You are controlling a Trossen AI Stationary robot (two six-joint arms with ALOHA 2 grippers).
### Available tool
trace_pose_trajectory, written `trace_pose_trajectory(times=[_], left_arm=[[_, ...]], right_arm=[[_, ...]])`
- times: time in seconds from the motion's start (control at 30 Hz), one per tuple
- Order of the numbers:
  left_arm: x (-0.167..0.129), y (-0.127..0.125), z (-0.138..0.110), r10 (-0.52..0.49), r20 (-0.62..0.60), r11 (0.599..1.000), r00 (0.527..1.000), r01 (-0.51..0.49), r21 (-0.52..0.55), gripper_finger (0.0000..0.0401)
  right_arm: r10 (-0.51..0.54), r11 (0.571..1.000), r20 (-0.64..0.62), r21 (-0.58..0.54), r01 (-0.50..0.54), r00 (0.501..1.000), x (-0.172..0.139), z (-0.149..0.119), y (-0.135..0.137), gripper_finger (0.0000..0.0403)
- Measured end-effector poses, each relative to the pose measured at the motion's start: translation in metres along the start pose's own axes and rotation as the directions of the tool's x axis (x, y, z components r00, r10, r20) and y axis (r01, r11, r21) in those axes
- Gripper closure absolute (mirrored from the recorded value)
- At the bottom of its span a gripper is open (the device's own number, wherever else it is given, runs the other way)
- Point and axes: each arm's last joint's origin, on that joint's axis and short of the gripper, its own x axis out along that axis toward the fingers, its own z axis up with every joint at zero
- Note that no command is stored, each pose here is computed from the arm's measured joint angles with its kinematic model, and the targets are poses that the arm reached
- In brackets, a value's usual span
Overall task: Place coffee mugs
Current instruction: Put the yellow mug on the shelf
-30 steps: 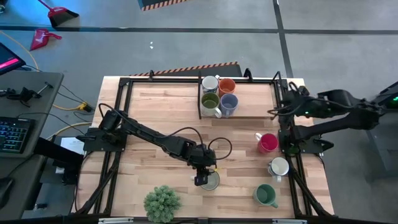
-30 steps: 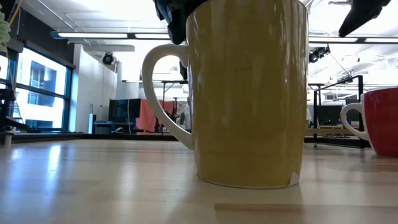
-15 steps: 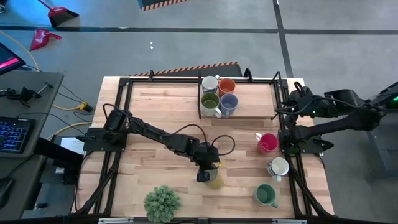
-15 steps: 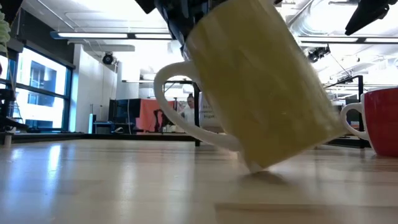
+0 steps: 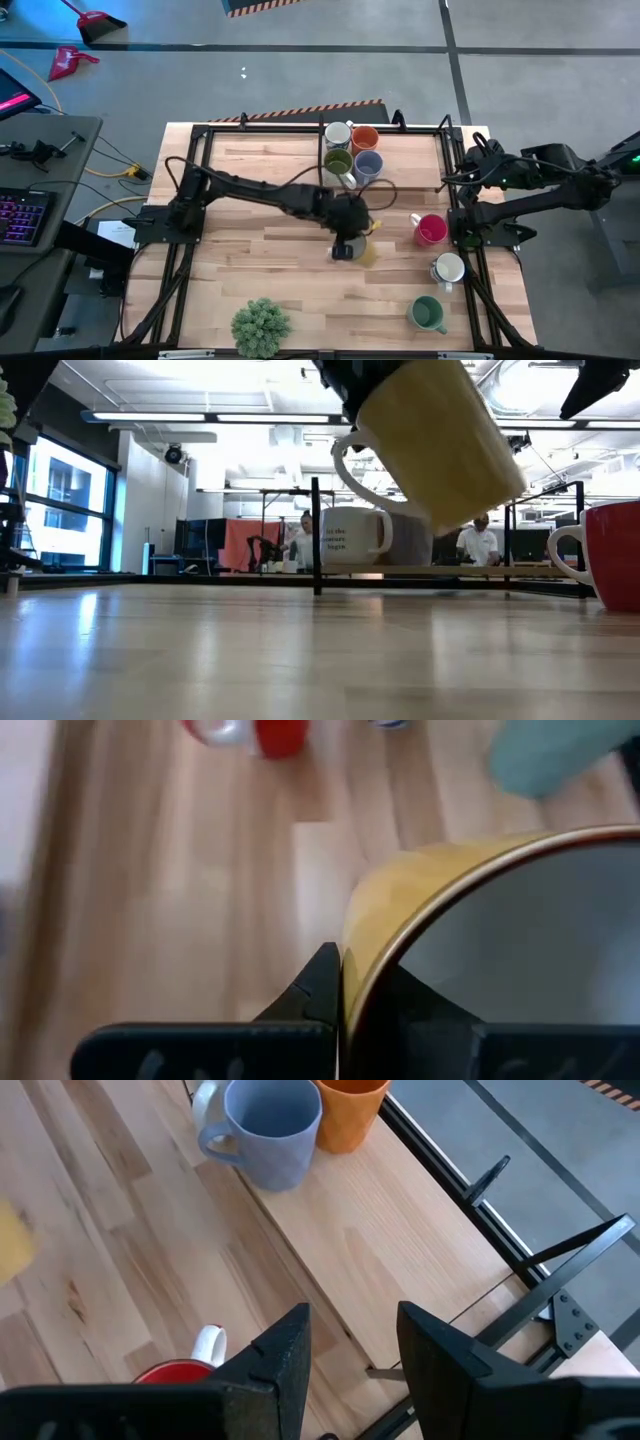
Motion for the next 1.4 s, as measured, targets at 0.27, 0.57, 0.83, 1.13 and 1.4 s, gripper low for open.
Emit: trace_pose_trajectory(times=[0.27, 0.57, 0.83, 1.13, 1.4], left_arm=[[0.027, 0.029, 0.018, 0.064, -0.127, 0.996, 0.990, -0.056, 0.064, 0.0391], [0.061, 0.062, 0.028, 0.107, -0.158, 0.991, 0.982, -0.093, 0.095, 0.0391], [0.064, 0.076, 0.022, 0.120, -0.200, 0.991, 0.972, -0.105, 0.085, 0.0391], [0.065, 0.062, 0.022, 0.079, -0.209, 0.994, 0.975, -0.062, 0.089, 0.0391], [0.065, 0.060, 0.023, 0.078, -0.201, 0.995, 0.977, -0.064, 0.073, 0.0390]], right_arm=[[-0.002, 1.000, -0.002, -0.001, 0.002, 1.000, 0.000, 0.000, 0.000, 0.0276], [-0.002, 1.000, -0.002, -0.002, 0.002, 1.000, 0.000, 0.000, 0.000, 0.0276], [-0.001, 1.000, -0.002, -0.002, 0.001, 1.000, 0.000, 0.000, 0.000, 0.0276], [0.001, 1.000, -0.003, -0.002, -0.001, 1.000, 0.000, 0.000, 0.000, 0.0276], [0.015, 1.000, -0.012, -0.002, -0.015, 1.000, 0.000, -0.001, 0.000, 0.0276]])
